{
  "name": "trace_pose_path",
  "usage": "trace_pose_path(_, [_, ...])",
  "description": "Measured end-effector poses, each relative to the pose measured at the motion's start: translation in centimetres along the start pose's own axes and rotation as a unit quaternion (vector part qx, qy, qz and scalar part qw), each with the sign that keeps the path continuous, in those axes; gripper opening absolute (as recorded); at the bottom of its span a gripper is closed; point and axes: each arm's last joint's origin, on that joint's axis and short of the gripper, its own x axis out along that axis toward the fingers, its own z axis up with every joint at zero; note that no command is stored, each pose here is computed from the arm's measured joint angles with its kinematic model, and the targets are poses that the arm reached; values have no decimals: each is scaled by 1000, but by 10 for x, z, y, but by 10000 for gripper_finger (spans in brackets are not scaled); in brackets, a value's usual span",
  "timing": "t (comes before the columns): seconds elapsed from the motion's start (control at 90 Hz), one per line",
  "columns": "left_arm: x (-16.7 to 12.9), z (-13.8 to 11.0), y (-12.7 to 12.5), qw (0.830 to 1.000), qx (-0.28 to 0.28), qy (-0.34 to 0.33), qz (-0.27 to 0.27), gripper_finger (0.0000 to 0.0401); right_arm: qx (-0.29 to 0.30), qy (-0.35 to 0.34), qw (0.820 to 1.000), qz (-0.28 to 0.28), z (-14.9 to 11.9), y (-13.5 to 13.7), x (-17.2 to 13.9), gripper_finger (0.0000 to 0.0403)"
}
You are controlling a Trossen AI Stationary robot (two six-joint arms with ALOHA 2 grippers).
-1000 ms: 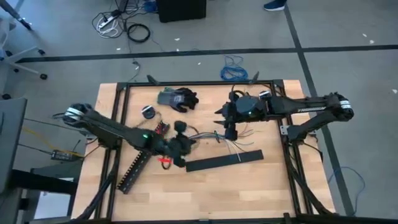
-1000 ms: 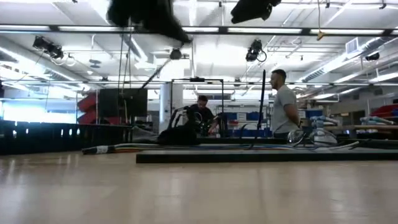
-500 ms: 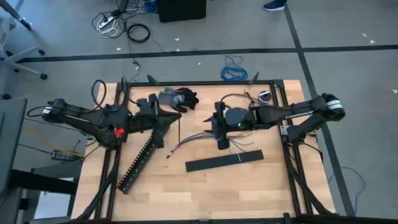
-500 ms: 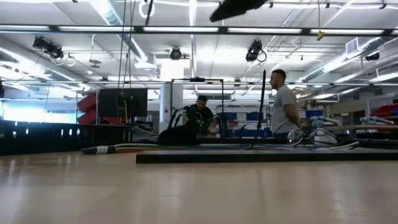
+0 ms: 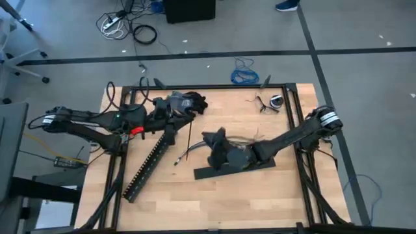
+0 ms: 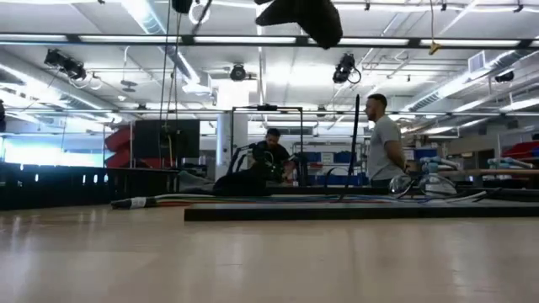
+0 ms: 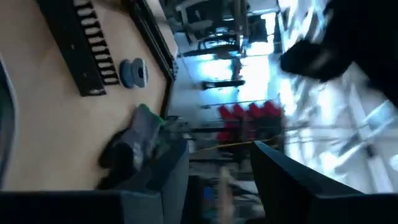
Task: Ziptie cables
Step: Wrap the other black zip tie on the cable wires
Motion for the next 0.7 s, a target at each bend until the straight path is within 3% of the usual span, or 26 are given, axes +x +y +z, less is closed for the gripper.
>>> trace_pose_path(0.3, [7, -34, 21, 996, -75, 47, -32, 0, -87, -5, 994, -62, 22, 12, -1, 157])
trace_pose_path(0.422, [9, -49, 29, 993, -89, 65, -31, 0, -84, -8, 994, -70, 21, 9, 0, 151])
trace_pose_path(0.567, [9, -46, 28, 991, -98, 33, -86, 0, -86, -6, 994, -71, 19, 7, 3, 148])
trace_pose_path(0.7, [9, -49, 29, 991, -99, 39, -81, 0, -86, -9, 994, -71, 18, 7, 5, 148])
